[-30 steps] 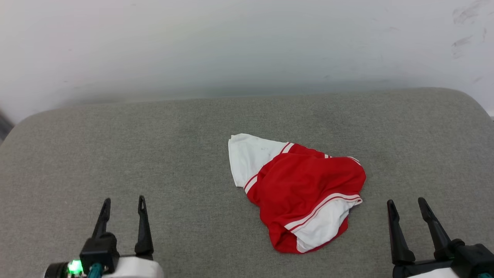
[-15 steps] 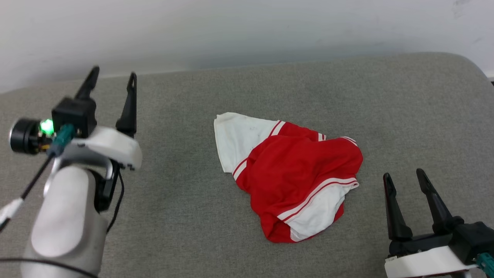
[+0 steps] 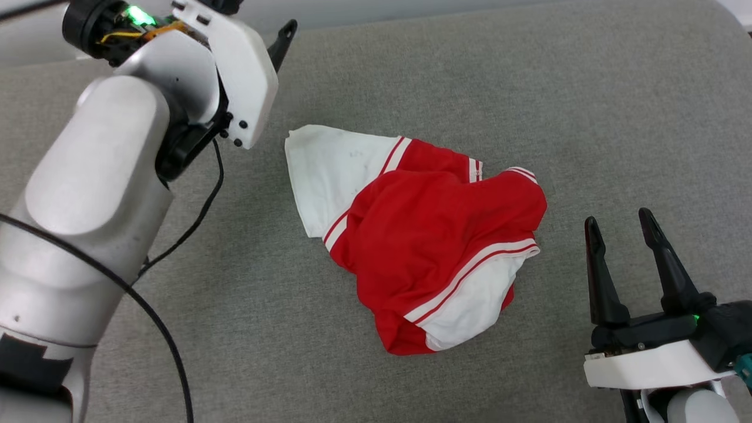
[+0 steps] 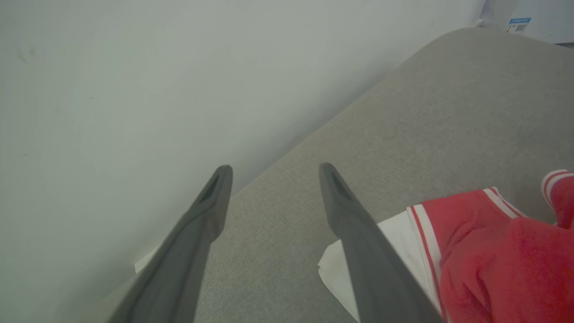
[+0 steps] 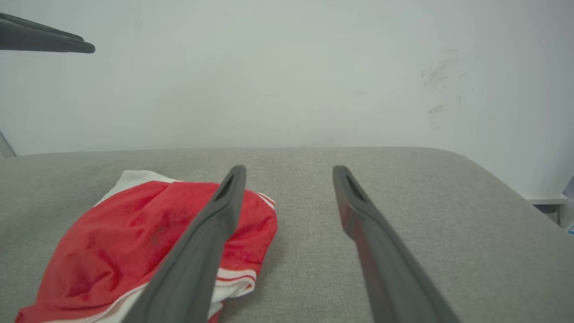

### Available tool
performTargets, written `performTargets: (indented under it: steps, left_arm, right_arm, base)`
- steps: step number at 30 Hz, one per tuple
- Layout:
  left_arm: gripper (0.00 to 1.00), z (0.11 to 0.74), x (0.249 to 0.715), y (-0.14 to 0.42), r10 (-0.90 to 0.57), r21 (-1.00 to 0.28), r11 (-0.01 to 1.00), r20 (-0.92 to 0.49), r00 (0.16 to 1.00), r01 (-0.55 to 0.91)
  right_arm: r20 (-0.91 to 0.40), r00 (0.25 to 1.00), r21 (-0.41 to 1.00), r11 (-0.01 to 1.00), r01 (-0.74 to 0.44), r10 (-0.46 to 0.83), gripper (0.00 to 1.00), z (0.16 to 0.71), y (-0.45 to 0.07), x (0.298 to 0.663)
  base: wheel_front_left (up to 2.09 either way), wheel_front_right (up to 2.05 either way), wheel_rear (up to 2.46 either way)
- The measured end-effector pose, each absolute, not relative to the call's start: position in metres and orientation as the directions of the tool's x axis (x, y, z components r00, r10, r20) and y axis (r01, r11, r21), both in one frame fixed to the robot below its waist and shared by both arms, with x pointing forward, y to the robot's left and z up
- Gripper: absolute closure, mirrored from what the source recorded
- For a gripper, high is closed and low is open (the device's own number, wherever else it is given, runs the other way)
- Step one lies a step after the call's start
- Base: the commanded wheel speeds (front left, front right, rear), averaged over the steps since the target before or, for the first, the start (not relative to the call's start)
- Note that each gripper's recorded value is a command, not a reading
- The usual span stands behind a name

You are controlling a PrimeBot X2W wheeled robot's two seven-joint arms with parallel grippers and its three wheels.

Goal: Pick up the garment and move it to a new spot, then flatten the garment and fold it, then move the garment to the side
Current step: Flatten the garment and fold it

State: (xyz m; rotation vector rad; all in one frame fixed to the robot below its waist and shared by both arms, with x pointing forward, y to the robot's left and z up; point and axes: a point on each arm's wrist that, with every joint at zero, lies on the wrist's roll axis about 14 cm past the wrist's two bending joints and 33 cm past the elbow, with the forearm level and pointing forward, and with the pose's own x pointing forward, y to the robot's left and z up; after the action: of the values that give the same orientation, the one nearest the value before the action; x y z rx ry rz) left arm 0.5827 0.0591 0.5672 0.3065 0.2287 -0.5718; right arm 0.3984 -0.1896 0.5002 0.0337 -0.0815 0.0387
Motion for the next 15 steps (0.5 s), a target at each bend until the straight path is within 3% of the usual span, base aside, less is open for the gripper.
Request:
performTargets:
  steps: [5, 9, 15]
  left_arm:
    - [0.0, 0.514, 0.576, 0.041, -0.503, 0.123, 0.73, -0.569, 0.65, 0.672]
    - [0.0, 0.469, 0.563, 0.045, -0.431, 0.102, 0.671, -0.753, 0.498, 0.735]
    - [0.0, 0.413, 0.532, 0.049, -0.331, 0.037, 0.578, -0.902, 0.277, 0.815]
  right_arm:
    - [0.067, 0.997, 0.025, 0.999, -0.032, 0.03, 0.0, 0.493, -0.193, 0.408]
    - [0.046, 0.999, 0.024, 0.999, -0.026, 0.025, 0.0, 0.485, -0.195, 0.412]
    - [0.024, 1.0, 0.022, 1.0, -0.009, 0.008, 0.0, 0.476, -0.201, 0.418]
  base:
    - [0.0, 0.0, 0.0]
    - [0.0, 0.0, 0.0]
    - [0.0, 0.0, 0.0]
